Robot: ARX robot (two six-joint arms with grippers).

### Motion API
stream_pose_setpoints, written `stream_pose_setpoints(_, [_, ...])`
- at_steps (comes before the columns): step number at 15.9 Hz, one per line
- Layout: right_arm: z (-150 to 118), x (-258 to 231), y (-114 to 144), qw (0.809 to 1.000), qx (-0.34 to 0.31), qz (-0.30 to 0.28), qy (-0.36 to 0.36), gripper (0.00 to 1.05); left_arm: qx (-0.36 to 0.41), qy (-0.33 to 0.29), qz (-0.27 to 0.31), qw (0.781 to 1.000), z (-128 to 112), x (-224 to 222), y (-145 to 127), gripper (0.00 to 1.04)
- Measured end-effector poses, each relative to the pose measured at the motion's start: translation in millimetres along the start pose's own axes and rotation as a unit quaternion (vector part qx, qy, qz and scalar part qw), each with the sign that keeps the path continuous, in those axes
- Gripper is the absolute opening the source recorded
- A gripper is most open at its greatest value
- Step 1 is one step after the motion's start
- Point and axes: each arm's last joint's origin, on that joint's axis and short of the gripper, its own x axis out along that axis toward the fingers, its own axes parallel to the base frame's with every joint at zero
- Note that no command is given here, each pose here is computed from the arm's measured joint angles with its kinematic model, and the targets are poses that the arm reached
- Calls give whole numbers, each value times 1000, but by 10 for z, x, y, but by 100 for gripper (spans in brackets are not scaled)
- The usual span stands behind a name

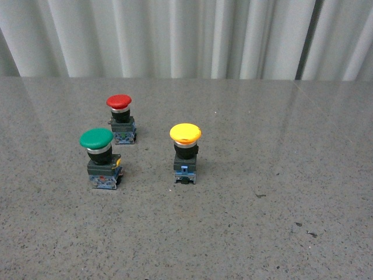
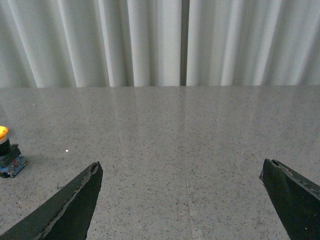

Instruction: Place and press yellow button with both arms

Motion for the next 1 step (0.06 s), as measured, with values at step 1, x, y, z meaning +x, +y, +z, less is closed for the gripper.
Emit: stream_pose_setpoints(1, [0, 0, 0, 1000, 0, 0, 0, 98, 0, 0, 0, 1000, 0, 0, 0, 98])
